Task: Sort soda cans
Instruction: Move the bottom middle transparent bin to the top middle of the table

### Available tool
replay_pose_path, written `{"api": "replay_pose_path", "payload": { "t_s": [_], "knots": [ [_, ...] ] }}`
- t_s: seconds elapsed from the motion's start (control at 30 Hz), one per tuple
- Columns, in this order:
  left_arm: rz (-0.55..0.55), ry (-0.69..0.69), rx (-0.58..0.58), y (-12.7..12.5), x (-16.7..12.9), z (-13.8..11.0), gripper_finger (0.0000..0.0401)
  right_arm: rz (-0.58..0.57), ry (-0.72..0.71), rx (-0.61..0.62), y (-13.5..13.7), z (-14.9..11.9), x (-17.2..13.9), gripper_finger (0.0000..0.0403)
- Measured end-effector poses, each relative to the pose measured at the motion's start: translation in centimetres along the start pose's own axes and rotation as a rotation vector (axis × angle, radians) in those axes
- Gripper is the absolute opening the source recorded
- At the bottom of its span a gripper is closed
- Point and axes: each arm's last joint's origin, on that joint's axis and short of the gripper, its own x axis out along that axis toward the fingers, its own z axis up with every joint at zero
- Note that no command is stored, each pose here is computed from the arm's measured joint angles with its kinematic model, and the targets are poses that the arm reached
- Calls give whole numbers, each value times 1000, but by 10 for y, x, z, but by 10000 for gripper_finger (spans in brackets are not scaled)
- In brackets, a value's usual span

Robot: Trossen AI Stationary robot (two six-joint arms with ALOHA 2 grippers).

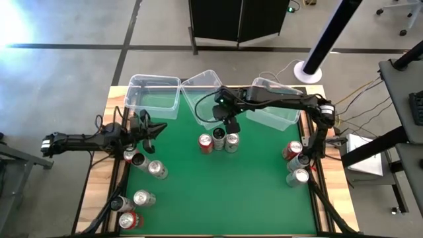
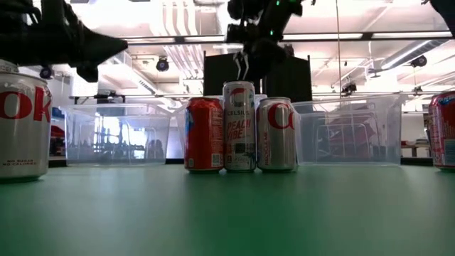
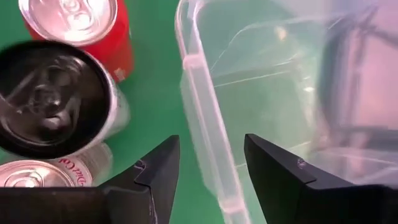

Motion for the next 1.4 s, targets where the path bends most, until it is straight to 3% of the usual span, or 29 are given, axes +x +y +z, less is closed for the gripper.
{"api": "replay_pose_path", "payload": {
  "t_s": [0.27,0.47,0.8,1.4],
  "knots": [
    [-1,-15,-23,-2,4,9,4,52,56,59,-7,-9,29,108],
    [122,-13,-61,1,6,8,4,73,99,172,2,-8,23,23],
    [138,-11,-53,1,9,6,4,27,81,313,2,-1,13,29],
    [138,-8,-52,1,10,6,4,59,92,311,19,4,18,28]
  ]
}}
